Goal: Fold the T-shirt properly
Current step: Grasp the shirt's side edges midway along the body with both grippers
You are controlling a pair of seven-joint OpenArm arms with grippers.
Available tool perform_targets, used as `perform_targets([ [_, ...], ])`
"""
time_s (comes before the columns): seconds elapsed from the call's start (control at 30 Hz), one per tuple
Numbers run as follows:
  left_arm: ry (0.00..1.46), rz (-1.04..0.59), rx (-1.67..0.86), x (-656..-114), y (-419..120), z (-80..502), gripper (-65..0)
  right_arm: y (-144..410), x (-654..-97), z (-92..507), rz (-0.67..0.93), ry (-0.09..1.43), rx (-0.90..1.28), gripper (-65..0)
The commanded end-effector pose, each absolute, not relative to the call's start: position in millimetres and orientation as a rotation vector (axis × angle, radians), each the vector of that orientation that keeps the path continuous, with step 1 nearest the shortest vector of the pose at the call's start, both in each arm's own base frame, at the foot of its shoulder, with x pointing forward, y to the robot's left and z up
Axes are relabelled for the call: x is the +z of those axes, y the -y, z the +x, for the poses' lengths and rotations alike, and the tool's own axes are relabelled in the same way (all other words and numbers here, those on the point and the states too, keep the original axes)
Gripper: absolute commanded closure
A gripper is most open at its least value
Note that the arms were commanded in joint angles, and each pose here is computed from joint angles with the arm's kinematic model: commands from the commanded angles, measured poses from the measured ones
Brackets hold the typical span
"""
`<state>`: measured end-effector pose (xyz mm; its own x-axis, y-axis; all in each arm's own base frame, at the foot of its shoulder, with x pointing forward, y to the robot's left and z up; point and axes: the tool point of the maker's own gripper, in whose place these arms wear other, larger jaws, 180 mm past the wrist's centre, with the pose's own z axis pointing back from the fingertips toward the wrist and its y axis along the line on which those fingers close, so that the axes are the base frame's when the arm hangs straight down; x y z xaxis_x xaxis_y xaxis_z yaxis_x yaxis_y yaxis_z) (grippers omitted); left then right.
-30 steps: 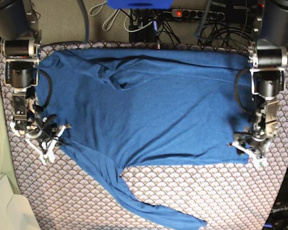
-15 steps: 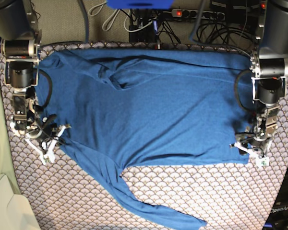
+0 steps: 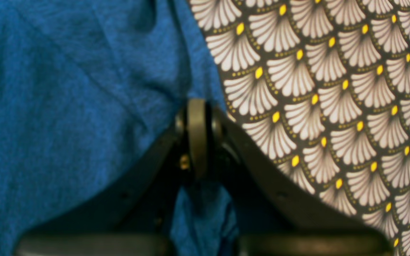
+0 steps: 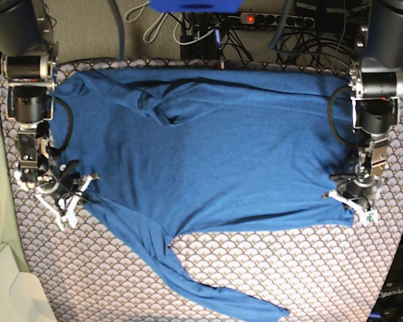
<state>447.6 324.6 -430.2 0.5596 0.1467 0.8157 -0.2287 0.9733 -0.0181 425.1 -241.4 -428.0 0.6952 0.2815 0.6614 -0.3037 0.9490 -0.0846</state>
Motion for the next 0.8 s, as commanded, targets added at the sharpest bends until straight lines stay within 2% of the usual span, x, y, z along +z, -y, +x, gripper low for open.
perform_targets([
  [0.0, 0.886, 0.104, 0.217, -439, -328, 439, 0.0, 251, -429, 423, -0.005, 0.691, 0.343, 0.0],
  [0.07, 0.885, 0.103, 0.219, -440, -328, 438, -1.8, 252, -428, 423, -0.005, 0.693, 0.338, 0.0],
  [0.17, 0.899, 0.098, 0.223, -436, -328, 441, -0.2, 251, -427, 424, -0.006, 0.697, 0.340, 0.0],
  [0.3, 0.888, 0.093, 0.223, -433, -327, 443, -0.4, 245, -404, 433, -0.027, 0.766, 0.378, 0.0],
  [0.4, 0.908, 0.085, 0.194, -411, -323, 457, -0.4, 240, -388, 434, -0.050, 0.817, 0.416, 0.0],
  [0.77, 0.971, 0.081, 0.084, -387, -300, 449, -0.4, 251, -342, 418, -0.145, 0.877, 0.426, 0.0],
])
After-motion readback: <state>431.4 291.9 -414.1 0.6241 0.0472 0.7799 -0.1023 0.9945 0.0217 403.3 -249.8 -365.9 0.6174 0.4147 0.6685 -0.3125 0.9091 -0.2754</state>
